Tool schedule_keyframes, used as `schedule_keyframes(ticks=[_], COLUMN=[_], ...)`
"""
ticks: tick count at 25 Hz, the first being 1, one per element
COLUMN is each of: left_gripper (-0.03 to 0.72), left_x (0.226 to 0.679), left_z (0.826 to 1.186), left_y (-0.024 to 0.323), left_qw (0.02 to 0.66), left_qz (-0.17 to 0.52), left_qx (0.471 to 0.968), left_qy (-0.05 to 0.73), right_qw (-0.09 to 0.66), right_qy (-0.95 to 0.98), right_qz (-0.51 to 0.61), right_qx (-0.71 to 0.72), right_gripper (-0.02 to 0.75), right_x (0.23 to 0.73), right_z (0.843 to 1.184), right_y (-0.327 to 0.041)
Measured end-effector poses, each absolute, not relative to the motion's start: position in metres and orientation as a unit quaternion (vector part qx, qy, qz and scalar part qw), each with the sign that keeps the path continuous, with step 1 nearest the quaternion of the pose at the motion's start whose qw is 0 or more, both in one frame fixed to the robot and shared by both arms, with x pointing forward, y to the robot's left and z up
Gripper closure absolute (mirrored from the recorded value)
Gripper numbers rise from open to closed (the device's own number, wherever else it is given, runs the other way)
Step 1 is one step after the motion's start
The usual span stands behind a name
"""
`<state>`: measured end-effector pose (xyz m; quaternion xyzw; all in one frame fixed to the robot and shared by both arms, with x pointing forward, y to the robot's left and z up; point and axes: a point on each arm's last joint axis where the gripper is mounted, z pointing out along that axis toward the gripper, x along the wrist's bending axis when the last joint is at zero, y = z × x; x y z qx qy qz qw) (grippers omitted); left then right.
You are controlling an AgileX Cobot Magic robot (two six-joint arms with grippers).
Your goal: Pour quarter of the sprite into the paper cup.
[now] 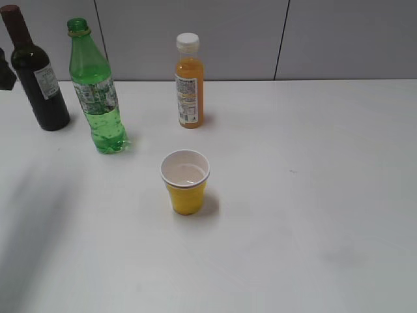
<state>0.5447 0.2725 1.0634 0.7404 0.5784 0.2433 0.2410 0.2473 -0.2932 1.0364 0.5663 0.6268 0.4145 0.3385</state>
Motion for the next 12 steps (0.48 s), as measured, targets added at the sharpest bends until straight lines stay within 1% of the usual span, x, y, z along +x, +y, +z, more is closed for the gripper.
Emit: schedule_keyframes(ticks=[5,7,10,12], left_gripper=[0.097,0.097,0.097,0.097], left_x=[0.538,0.531,0.518,0.507], left_z=[1.091,1.099,1.109,1.116], left_y=[0.273,0.274,0.28,0.288], left_qw=[0.196,0.187,0.185,0.186], left_qz=[0.194,0.18,0.166,0.172], left_qx=[0.76,0.762,0.756,0.747], left_qy=[0.589,0.593,0.605,0.614], right_qw=[0.339,0.339,0.339,0.339], right_qy=[0.627,0.627,0.627,0.627], right_qz=[0.415,0.415,0.415,0.415], right_qx=[0.566,0.566,0.566,0.566], right_gripper=[0.148,0.148,0.148,0.148], right_x=[0.247,0.247,0.247,0.247], right_z=[1.036,1.036,1.036,1.036], right_y=[-0.293,-0.293,-0.293,-0.293])
